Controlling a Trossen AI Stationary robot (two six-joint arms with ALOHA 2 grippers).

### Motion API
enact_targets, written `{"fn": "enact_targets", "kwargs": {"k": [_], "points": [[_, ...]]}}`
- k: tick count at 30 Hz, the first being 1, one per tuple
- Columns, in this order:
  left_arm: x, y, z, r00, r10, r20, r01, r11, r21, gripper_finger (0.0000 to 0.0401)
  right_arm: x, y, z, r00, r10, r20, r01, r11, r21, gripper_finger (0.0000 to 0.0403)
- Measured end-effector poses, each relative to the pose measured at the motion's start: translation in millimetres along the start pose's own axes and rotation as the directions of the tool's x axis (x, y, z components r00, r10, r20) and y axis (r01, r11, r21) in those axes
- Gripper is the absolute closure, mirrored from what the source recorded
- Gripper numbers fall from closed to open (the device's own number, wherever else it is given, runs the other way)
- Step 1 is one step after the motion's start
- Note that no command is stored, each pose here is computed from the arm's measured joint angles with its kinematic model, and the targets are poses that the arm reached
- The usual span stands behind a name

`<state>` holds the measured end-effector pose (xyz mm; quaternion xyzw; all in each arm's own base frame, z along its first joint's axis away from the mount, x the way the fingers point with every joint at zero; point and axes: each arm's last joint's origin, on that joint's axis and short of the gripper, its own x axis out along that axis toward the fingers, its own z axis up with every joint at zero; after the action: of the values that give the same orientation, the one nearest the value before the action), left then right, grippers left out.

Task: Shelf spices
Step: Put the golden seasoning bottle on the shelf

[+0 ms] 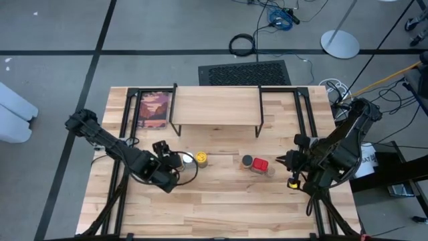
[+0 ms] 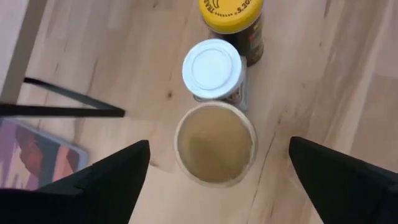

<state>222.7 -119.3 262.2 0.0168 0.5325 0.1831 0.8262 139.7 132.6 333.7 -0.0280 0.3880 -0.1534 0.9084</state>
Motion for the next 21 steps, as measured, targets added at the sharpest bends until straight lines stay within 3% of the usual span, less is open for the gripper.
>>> {"fn": "enact_targets", "kwargs": {"k": [10,14,17,21], "points": [[12,9,9,0.999,0.029,-0.019,-0.028,0.997,0.070,0.0003,8,-7,6,0.999,-0.043,-0.012,0.042,0.997,-0.060,0.0387],[19,22,7,0.996,0.024,-0.087,-0.016,0.995,0.099,0.0003,12,-10,9,0.998,-0.059,-0.024,0.057,0.996,-0.063,0.0387],[8,38,-5,0.983,0.040,-0.178,-0.013,0.988,0.151,0.0003,12,-10,10,0.998,-0.062,-0.028,0.060,0.996,-0.059,0.0387],[-22,57,-10,0.994,-0.078,-0.074,0.083,0.995,0.061,0.0003,12,-10,10,0.998,-0.061,-0.028,0.059,0.997,-0.051,0.0387]]}}
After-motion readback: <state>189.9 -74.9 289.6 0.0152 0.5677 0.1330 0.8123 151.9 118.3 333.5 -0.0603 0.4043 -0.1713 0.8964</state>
